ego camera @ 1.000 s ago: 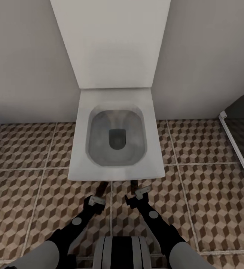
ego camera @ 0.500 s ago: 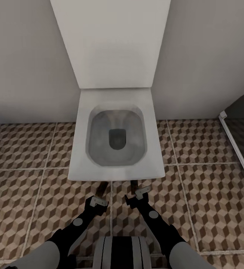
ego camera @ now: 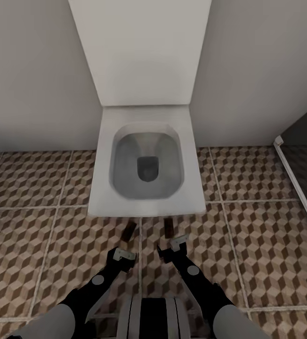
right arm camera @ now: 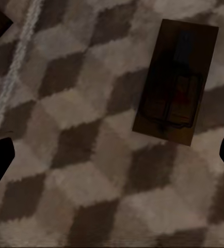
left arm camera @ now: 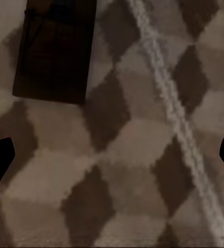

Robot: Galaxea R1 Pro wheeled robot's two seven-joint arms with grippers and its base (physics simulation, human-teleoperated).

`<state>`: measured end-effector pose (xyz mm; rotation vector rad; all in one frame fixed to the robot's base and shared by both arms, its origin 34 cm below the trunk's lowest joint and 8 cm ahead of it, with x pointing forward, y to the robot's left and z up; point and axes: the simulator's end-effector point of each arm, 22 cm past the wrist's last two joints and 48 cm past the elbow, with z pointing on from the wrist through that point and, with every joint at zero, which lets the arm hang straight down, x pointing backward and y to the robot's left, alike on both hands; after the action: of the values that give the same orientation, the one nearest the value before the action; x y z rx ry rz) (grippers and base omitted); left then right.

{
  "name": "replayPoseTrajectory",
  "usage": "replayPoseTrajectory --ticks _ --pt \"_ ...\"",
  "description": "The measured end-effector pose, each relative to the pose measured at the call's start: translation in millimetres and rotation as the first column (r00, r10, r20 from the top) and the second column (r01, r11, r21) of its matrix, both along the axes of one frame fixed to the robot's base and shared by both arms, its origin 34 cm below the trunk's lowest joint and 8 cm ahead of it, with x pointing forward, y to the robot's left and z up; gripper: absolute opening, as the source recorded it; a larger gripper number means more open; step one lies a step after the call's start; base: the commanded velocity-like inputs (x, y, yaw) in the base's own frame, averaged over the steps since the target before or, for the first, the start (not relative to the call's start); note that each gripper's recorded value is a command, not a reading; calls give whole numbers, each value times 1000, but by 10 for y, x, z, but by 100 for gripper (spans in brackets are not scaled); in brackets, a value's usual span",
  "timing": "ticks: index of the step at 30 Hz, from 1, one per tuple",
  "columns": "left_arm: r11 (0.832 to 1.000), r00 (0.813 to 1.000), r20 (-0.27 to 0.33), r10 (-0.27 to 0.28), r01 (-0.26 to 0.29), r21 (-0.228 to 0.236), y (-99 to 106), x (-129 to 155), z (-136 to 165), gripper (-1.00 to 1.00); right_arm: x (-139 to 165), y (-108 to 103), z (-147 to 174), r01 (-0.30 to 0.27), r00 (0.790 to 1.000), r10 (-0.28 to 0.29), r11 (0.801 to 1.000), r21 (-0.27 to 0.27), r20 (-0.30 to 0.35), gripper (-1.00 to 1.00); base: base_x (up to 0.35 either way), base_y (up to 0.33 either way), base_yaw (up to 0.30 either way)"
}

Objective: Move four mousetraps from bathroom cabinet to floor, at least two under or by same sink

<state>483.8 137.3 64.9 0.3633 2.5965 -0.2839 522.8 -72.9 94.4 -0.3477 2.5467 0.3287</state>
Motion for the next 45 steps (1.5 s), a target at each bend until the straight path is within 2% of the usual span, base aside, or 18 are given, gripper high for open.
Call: replayPoseTrajectory --ticks 20,45 --pt "1000 1000 1 2 -2 2 21 2 -2 100 1 1 1 0 1000 0 1000 0 0 100 -316 0 0" --pt "1000 1000 3 2 -2 2 22 13 4 100 8 -1 6 0 1000 0 1000 0 2 100 -19 0 0"
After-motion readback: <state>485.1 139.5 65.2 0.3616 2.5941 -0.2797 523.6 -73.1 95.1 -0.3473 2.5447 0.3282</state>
